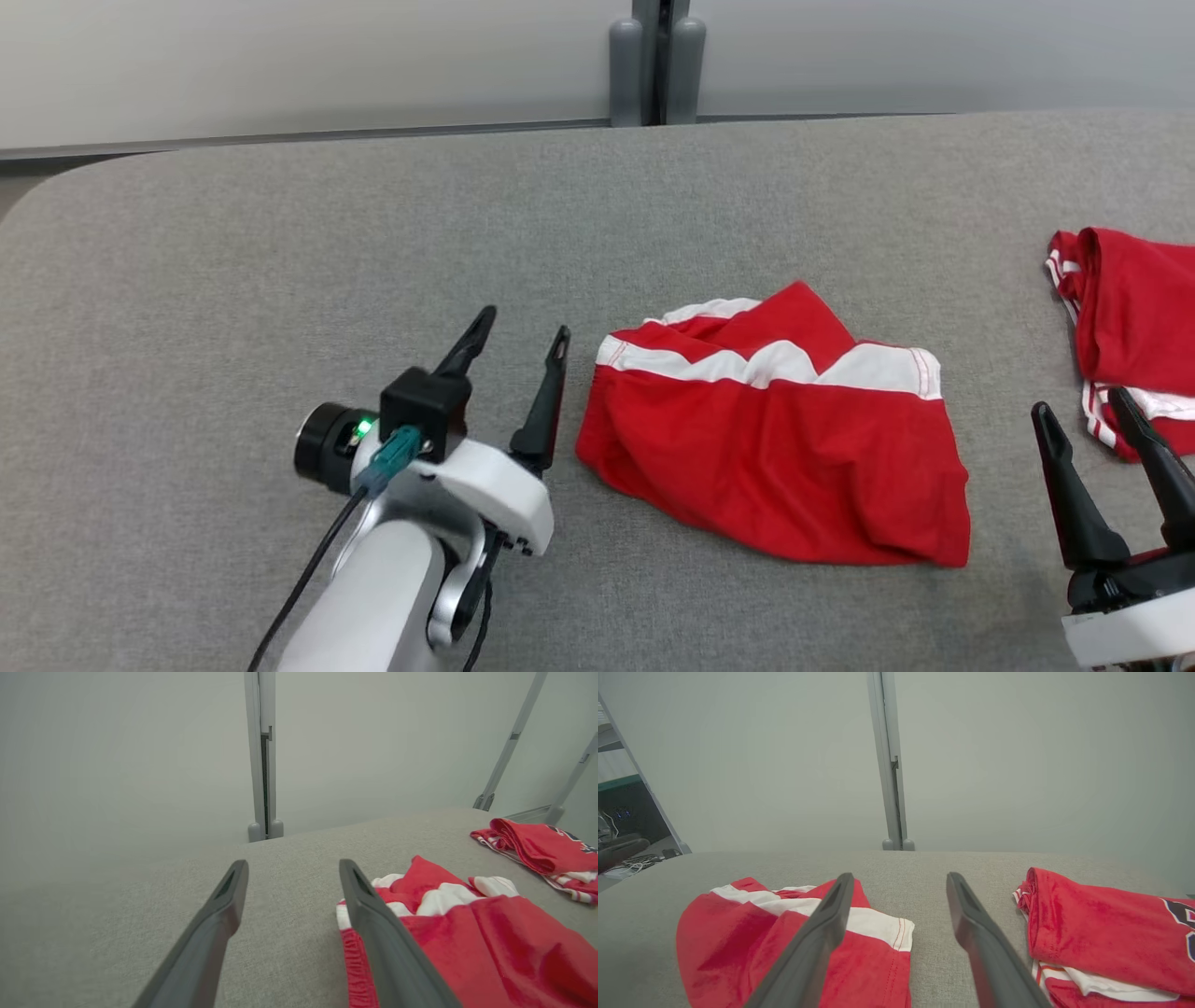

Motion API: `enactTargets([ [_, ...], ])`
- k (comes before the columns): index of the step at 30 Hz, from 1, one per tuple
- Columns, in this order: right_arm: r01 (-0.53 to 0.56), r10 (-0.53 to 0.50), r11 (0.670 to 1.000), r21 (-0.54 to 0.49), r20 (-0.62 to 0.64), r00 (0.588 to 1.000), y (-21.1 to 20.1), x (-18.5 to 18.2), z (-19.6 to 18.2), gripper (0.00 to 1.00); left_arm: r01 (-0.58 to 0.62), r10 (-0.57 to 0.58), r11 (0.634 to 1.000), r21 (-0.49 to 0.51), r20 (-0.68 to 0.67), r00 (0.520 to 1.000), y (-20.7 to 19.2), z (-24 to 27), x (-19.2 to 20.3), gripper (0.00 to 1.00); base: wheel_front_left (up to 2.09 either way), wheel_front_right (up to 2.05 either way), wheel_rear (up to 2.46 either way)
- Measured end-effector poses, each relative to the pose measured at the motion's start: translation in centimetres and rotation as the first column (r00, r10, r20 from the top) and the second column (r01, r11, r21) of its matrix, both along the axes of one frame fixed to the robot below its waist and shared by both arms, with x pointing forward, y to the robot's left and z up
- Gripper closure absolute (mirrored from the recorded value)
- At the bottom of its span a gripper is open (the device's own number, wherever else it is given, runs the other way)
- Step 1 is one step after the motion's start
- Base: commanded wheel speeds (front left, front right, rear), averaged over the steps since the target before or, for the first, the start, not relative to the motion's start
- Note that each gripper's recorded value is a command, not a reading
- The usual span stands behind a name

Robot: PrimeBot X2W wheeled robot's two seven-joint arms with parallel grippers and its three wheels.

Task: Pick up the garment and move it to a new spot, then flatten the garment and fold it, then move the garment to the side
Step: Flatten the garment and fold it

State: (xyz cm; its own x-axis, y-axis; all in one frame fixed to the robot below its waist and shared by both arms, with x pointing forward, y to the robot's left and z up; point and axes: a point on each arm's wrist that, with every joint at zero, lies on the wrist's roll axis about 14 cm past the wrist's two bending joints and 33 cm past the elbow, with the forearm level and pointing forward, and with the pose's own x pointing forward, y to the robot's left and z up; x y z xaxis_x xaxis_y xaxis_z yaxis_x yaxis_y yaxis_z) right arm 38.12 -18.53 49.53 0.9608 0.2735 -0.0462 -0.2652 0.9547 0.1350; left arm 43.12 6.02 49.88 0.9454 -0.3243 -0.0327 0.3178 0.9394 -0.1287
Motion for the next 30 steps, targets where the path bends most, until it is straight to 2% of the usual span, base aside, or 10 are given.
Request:
enactTargets([
  [2, 0.011, -0.011, 1.0, 0.003, -0.012, 1.0, -0.5, 0.0, -0.4, 0.0, 0.049, -0.049, 0.999, -0.004, -0.06, 0.997, -1.8, -0.8, 1.1, 0.0, 0.0, 0.0, 0.0],
  [4, 0.039, -0.038, 0.999, 0.007, -0.04, 0.998, -1.5, -0.2, -1.3, 0.0, 0.106, -0.105, 0.994, -0.004, -0.183, 0.977, -4.1, -3.1, 1.6, 0.0, 0.0, 0.0, 0.0],
  [5, 0.039, -0.038, 0.999, 0.007, -0.04, 0.998, -1.5, -0.2, -1.3, 0.0, 0.106, -0.105, 0.994, -0.004, -0.183, 0.977, -4.1, -3.1, 1.6, 0.0, 0.0, 0.0, 0.0],
  [10, 0.074, -0.073, 0.997, 0.01, -0.075, 0.995, -2.8, -0.4, -2.6, 0.0, 0.159, -0.143, 0.987, 0.012, -0.367, 0.919, -6.0, -6.6, 2.2, 0.0, 0.0, 0.0, 0.0],
  [11, 0.079, -0.078, 0.997, 0.011, -0.08, 0.994, -3.0, -0.4, -2.7, 0.0, 0.168, -0.152, 0.986, 0.006, -0.395, 0.906, -6.3, -7.1, 2.1, 0.16, 0.0, 0.0, 0.0],
  [15, 0.091, -0.089, 0.996, 0.008, -0.091, 0.992, -3.5, -0.5, -3.2, 0.0, 0.188, -0.159, 0.982, 0.012, -0.483, 0.861, -6.9, -8.7, 1.7, 0.92, 0.0, 0.0, 0.0],
  [16, 0.094, -0.093, 0.996, 0.007, -0.094, 0.991, -3.6, -0.5, -3.3, 0.0, 0.193, -0.163, 0.981, 0.007, -0.506, 0.847, -7.1, -9.1, 1.4, 1.0, 0.0, 0.0, 0.0],
  [24, 0.085, -0.084, 0.996, 0.006, -0.092, 0.992, -3.7, 0.3, -3.5, 0.0, 0.205, -0.174, 0.979, 0.006, -0.51, 0.843, -7.5, -8.9, 1.3, 1.0, 0.0, 0.0, 0.0],
  [30, 0.027, -0.027, 1.0, -0.007, -0.122, 0.992, -2.9, 1.8, -4.2, 0.0, 0.189, -0.168, 0.982, 0.001, -0.446, 0.879, -7.5, -7.5, 2.2, 1.0, 0.0, 0.0, 0.0],
])
